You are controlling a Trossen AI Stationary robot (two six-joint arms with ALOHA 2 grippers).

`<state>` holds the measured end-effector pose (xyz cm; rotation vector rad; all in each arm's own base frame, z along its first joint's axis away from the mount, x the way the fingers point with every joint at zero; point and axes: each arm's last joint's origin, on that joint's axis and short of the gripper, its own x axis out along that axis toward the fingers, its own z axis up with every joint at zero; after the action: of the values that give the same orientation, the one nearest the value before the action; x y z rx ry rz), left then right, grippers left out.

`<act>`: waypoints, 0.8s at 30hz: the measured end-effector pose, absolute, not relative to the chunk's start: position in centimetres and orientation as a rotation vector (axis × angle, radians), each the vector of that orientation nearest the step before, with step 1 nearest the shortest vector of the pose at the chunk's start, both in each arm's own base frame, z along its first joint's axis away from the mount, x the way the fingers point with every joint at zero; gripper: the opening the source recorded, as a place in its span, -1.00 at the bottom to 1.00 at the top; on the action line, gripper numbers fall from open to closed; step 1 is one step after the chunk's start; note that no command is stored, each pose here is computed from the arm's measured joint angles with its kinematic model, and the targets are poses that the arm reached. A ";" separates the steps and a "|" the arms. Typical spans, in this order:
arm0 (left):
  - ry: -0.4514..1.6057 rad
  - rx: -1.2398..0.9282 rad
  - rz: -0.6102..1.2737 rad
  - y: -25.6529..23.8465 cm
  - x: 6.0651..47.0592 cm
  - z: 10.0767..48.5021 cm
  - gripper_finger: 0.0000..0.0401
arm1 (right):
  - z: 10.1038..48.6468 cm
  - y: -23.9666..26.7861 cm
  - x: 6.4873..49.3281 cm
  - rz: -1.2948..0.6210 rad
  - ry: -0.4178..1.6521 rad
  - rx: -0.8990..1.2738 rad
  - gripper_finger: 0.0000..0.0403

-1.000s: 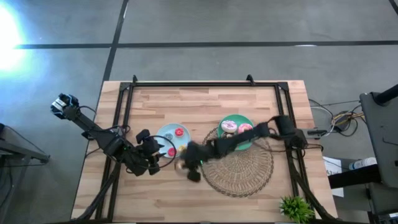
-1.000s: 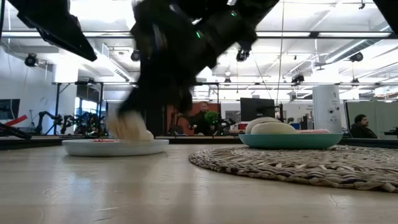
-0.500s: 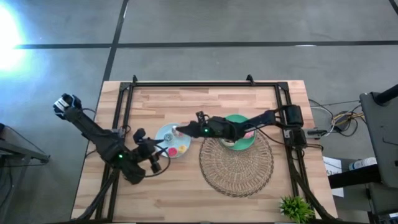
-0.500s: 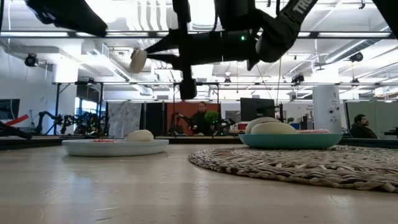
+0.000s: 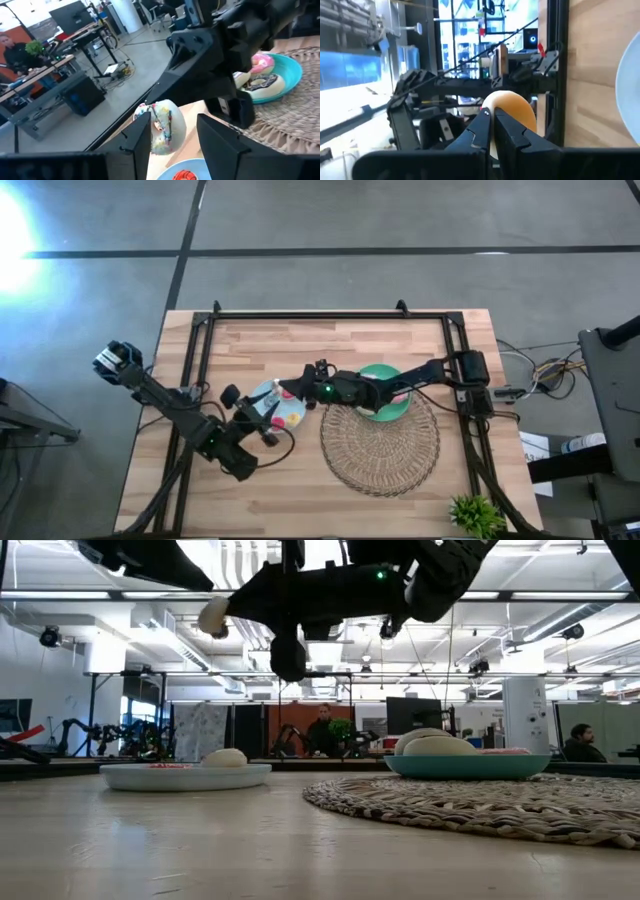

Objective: Pick & Place donuts
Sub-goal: Put the white doughnut on the blue plate

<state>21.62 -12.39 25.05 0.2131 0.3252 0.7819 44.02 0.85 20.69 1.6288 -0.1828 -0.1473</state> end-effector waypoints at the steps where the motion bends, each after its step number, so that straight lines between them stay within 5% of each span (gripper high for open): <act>1: 0.327 0.213 0.788 -12.3 21.7 25.0 -0.33 | 20.8 0.9 44.1 -0.149 -0.187 1.641 -0.96; 19: 0.380 0.324 0.868 -10.8 22.2 24.1 -0.34 | 21.4 1.4 44.3 -0.136 -0.212 1.719 -0.96; 24: 0.444 0.318 0.845 -10.4 22.5 24.1 -0.47 | 21.4 1.4 44.3 -0.141 -0.204 1.699 -0.95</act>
<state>22.55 -10.35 24.05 0.3176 0.4441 0.8454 44.30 1.39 21.37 1.6993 -0.2039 -0.1408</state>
